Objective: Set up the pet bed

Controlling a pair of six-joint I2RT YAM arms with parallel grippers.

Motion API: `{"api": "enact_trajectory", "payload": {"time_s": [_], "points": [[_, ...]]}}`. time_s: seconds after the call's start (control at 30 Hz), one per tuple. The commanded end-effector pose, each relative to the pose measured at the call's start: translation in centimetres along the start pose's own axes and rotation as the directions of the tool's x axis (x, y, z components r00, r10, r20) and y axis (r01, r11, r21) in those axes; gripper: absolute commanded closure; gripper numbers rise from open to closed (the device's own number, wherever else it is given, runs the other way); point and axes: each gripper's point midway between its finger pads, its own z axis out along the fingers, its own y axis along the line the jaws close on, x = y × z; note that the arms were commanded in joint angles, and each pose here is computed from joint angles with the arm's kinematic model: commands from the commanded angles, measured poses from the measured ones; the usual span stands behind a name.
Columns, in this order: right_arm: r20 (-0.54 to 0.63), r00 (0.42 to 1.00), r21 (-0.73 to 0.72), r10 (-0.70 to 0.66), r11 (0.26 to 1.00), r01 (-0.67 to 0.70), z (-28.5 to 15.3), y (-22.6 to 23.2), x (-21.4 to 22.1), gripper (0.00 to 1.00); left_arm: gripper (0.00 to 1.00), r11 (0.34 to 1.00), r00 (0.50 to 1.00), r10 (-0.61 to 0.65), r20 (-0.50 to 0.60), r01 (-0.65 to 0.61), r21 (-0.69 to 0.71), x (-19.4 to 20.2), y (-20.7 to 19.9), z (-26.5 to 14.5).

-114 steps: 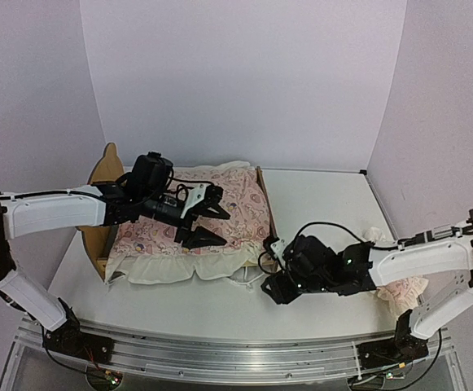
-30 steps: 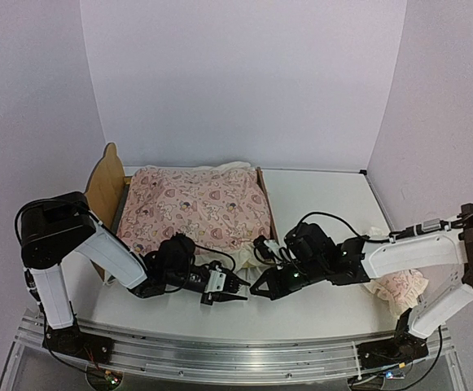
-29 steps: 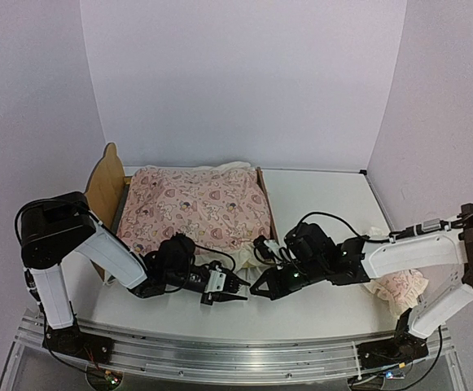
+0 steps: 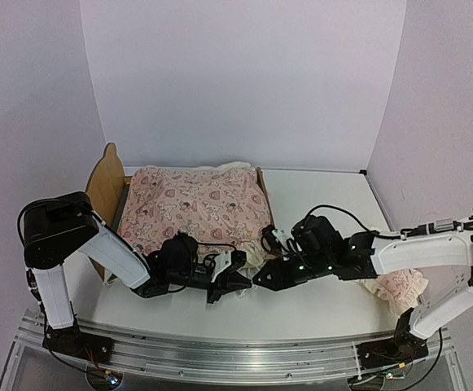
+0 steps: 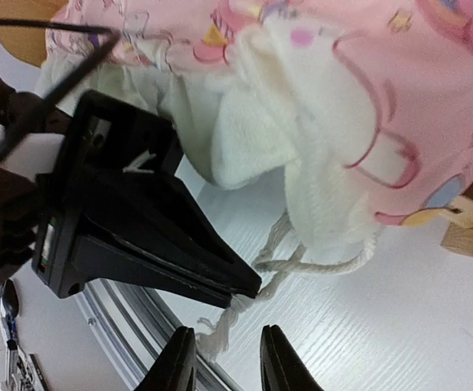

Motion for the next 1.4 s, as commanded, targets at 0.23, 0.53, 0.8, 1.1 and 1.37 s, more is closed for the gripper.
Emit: {"api": "enact_trajectory", "payload": {"time_s": [0.23,0.53,0.8,1.1,1.37], "points": [[0.181,0.98,0.26,-0.078,0.965,0.029,-1.6,-4.3,-3.1,0.65,1.0,0.908,0.926,-0.371,0.069,0.377,-0.184,-1.1,3.7,-0.1],[0.314,0.949,0.22,-0.031,0.975,-0.041,0.8,-4.5,-3.7,0.63,1.0,0.859,0.879,-0.473,0.053,0.474,-0.192,0.2,3.5,-0.2],[0.445,0.896,0.248,0.014,0.959,-0.138,2.2,-5.9,-4.7,0.62,1.0,0.858,0.871,-0.488,0.05,0.49,-0.153,0.0,2.8,-0.1],[0.478,0.877,0.262,0.049,0.945,-0.195,3.6,-6.9,-4.8,0.62,1.0,0.864,0.878,-0.476,0.057,0.479,-0.158,-0.1,2.9,-0.3],[0.489,0.872,0.288,0.03,0.938,-0.194,4.3,-7.6,-4.9,0.73,1.0,0.868,0.883,-0.465,0.062,0.469,-0.161,-0.3,3.0,-0.2]]}}
